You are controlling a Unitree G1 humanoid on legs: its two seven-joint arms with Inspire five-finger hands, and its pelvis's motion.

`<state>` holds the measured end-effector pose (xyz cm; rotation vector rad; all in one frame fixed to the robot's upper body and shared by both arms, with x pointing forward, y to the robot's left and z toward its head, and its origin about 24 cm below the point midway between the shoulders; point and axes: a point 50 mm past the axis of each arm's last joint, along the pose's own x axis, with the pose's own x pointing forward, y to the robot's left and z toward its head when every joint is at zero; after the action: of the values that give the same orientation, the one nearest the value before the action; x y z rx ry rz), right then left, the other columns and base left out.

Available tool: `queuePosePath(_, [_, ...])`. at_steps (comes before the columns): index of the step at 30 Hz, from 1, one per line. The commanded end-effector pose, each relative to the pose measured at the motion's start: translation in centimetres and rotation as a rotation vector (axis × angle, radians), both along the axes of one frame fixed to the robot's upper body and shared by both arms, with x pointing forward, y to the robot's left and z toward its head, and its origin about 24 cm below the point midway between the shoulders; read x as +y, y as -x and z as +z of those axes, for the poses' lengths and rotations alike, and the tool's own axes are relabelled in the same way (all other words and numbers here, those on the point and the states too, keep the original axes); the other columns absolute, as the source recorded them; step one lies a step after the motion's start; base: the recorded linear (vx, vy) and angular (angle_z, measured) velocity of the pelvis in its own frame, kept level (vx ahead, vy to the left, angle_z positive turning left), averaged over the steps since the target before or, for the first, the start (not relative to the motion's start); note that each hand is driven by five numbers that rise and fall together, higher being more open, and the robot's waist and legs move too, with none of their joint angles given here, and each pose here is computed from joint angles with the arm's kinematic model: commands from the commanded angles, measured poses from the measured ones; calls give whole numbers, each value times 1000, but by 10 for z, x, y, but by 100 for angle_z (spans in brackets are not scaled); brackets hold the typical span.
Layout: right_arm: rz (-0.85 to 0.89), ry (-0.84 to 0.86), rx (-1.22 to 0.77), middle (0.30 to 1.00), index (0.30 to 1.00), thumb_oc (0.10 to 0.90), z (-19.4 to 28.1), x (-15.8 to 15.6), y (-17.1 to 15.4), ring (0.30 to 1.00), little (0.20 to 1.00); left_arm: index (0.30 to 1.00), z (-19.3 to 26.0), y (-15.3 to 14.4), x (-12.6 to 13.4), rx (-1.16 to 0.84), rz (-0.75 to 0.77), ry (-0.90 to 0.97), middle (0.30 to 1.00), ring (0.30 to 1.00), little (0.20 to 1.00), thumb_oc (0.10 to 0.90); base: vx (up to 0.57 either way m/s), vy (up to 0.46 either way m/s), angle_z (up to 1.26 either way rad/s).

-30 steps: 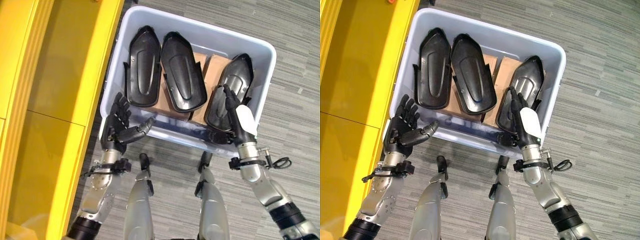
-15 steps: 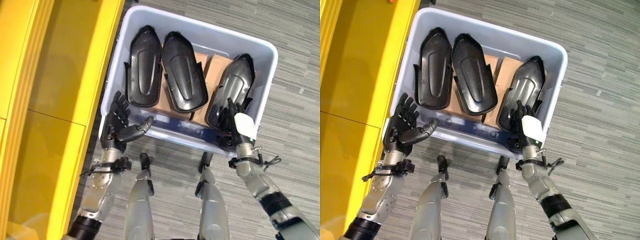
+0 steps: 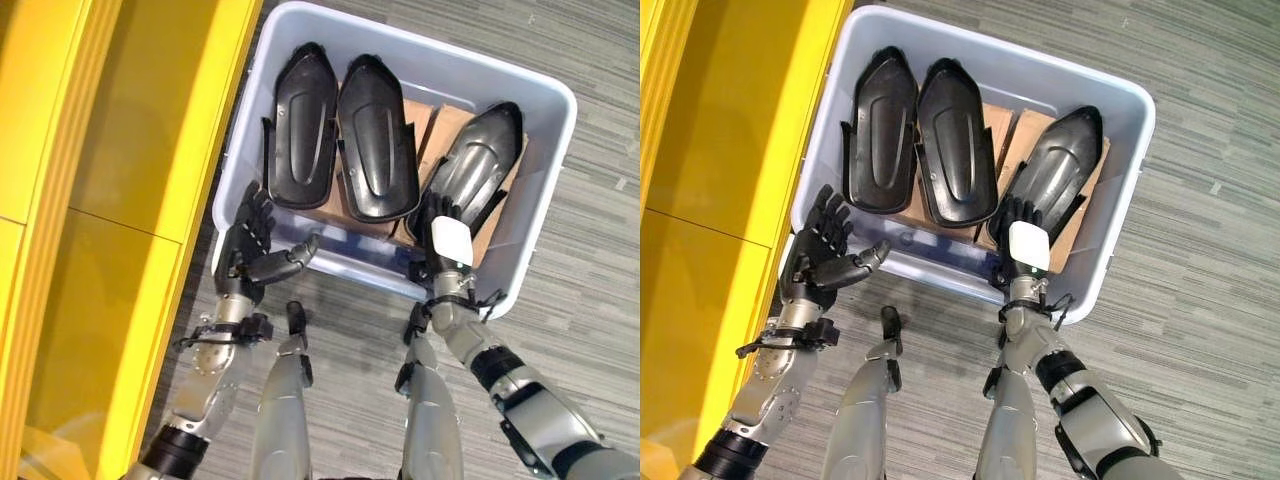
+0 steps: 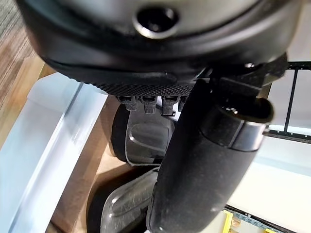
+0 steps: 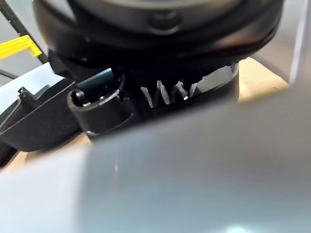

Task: Move parts from the plastic box to the shelf.

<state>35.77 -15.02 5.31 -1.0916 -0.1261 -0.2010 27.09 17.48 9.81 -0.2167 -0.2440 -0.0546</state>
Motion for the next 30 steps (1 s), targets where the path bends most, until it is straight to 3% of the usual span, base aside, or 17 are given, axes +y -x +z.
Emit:
queuePosePath(1, [76, -94, 273, 300, 300, 400, -52, 19, 23, 300, 300, 1000, 41, 7, -8, -232, -70, 10, 1000, 1000, 1000, 900, 5, 27, 4])
queuePosePath(5, [13, -99, 375, 300, 300, 400, -75, 8, 36, 300, 300, 1000, 39, 7, -9, -224, -82, 3, 1000, 1000, 1000, 900, 10, 26, 4])
queuePosePath(12, [-29, -58, 374, 300, 300, 400, -82, -15, 46, 300, 300, 1000, 33, 5, -8, -199, -76, 15, 1000, 1000, 1000, 900, -7, 2, 1])
queuePosePath(30, [16, -163, 26, 300, 300, 400, -15, -49, 52, 300, 300, 1000, 18, 10, 15, -133, 19, 9, 1000, 1000, 1000, 900, 11, -14, 0])
